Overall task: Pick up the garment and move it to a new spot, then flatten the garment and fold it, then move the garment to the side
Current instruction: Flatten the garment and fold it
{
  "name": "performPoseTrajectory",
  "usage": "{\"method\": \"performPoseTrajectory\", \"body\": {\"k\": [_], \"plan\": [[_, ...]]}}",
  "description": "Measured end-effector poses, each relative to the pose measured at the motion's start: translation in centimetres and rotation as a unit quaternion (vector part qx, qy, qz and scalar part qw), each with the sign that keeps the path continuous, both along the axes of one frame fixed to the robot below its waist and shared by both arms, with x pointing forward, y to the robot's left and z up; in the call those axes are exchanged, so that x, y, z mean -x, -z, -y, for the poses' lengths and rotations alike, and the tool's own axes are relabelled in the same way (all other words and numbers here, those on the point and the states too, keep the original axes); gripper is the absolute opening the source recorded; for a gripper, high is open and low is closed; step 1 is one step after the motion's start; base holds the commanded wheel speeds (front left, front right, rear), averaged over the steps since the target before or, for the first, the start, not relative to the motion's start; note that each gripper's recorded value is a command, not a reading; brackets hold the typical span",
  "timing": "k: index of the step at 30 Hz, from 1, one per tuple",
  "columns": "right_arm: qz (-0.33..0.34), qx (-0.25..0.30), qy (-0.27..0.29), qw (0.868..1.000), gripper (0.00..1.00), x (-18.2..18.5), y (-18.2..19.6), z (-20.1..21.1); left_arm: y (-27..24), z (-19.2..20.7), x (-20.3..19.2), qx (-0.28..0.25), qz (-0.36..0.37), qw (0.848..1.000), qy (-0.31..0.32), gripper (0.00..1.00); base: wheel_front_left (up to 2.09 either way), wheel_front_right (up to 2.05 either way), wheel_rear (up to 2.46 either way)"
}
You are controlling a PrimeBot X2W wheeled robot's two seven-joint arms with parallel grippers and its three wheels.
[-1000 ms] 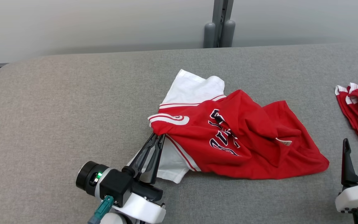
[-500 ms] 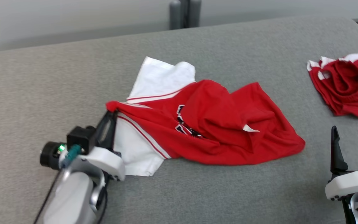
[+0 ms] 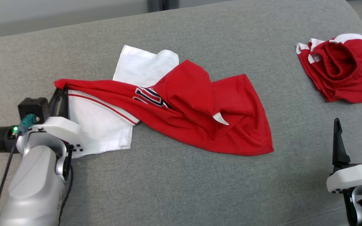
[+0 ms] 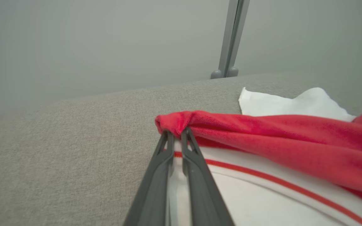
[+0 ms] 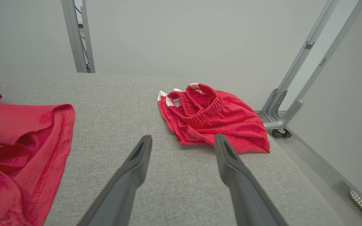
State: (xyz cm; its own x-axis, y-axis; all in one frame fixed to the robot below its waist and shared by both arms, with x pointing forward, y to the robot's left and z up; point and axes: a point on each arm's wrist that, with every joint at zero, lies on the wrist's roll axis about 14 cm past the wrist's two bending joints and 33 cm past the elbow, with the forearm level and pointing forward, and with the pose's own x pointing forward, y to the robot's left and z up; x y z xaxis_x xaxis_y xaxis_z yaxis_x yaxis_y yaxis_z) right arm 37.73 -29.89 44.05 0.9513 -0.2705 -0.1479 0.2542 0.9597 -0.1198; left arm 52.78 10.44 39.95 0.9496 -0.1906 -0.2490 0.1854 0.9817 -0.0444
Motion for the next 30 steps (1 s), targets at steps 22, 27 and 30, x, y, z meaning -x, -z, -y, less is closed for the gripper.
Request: {"method": "performPoseTrajectory", "body": {"k": [22,27,30], "plan": [[0.008,-0.037,-0.13,0.991,1.0,-3.9,0.3,-9.1,-3.2,-4.4,6.7,0.055,0.041,0.996,-0.064,1.0,0.0,0.0,0.0],[-0.004,-0.046,-0.161,0.986,1.0,-3.6,0.9,-11.4,-3.1,-4.2,8.7,0.065,0.04,0.995,-0.069,1.0,0.0,0.0,0.0],[-0.016,-0.053,-0.183,0.982,1.0,-3.4,1.4,-13.0,-3.1,-4.0,9.9,0.075,0.039,0.994,-0.073,1.0,0.0,0.0,0.0]]}}
